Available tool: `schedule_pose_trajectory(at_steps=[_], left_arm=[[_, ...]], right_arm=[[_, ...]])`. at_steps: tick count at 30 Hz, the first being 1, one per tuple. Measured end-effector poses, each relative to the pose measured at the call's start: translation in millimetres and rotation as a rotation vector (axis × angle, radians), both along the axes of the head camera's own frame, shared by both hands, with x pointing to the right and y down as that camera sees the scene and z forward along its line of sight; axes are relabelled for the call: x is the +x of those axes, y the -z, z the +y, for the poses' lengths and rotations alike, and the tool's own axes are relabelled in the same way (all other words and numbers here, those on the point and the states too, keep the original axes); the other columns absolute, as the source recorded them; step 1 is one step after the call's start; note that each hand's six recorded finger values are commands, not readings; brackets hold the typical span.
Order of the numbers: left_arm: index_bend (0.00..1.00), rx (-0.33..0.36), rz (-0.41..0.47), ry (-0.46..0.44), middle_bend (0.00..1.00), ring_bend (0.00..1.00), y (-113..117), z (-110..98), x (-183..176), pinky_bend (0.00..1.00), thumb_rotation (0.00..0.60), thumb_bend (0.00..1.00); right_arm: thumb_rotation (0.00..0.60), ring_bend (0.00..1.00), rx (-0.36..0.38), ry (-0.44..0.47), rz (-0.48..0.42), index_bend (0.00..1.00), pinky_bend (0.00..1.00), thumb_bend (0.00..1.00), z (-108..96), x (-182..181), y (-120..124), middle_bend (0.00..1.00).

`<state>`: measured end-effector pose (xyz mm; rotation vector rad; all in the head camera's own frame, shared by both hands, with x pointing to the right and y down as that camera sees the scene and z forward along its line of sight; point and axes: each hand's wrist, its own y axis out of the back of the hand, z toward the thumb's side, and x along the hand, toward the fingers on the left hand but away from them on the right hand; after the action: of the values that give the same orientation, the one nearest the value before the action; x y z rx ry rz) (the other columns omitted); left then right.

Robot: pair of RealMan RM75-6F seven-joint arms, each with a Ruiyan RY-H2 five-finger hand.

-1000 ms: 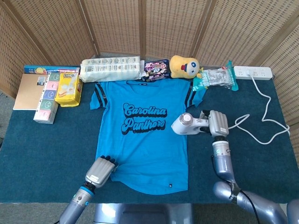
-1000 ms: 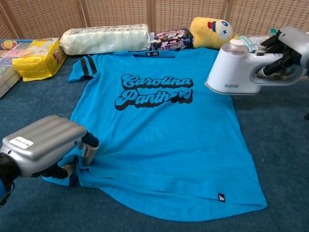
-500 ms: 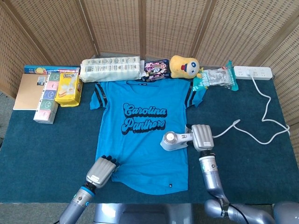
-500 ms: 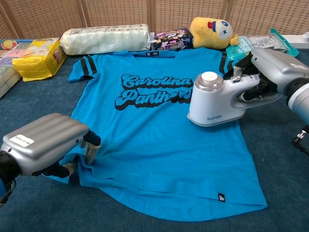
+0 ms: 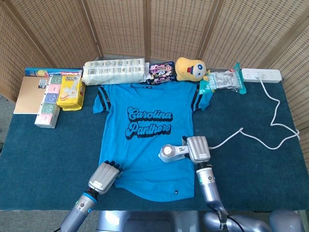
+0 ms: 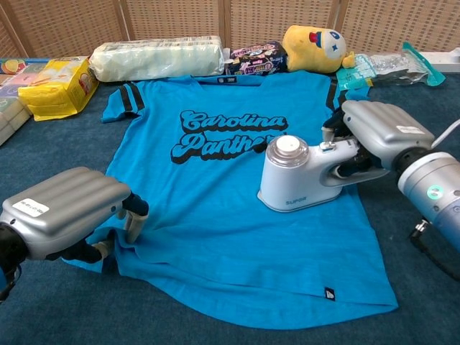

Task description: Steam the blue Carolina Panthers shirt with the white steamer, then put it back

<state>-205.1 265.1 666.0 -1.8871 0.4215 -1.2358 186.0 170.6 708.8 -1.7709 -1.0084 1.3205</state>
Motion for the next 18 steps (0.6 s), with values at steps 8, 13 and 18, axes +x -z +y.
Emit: schedule_pose_trajectory(at_steps=[8, 13, 18], left_arm=[[0.58, -0.008, -0.001, -0.003, 0.51, 0.42, -1.6, 1.3, 0.7, 0.48, 0.6, 0.48], [0.58, -0.009, 0.0, 0.0, 0.51, 0.42, -2.3, 1.4, 0.1, 0.48, 0.6, 0.48], [0.58, -0.012, 0.001, 0.001, 0.51, 0.42, -3.2, 1.9, -0.3, 0.48, 0.6, 0.48]], right_arm=[[0.6, 0.76, -0.014, 0.052, -0.019, 0.7, 0.67, 0.41, 9.1, -28.6, -0.3, 0.74], [0.6, 0.76, -0.021, 0.087, -0.037, 0.7, 0.67, 0.41, 16.0, -48.6, 0.9, 0.74], [0.6, 0.76, -0.015, 0.117, -0.047, 0.7, 0.67, 0.41, 18.7, -61.2, 4.1, 0.74]])
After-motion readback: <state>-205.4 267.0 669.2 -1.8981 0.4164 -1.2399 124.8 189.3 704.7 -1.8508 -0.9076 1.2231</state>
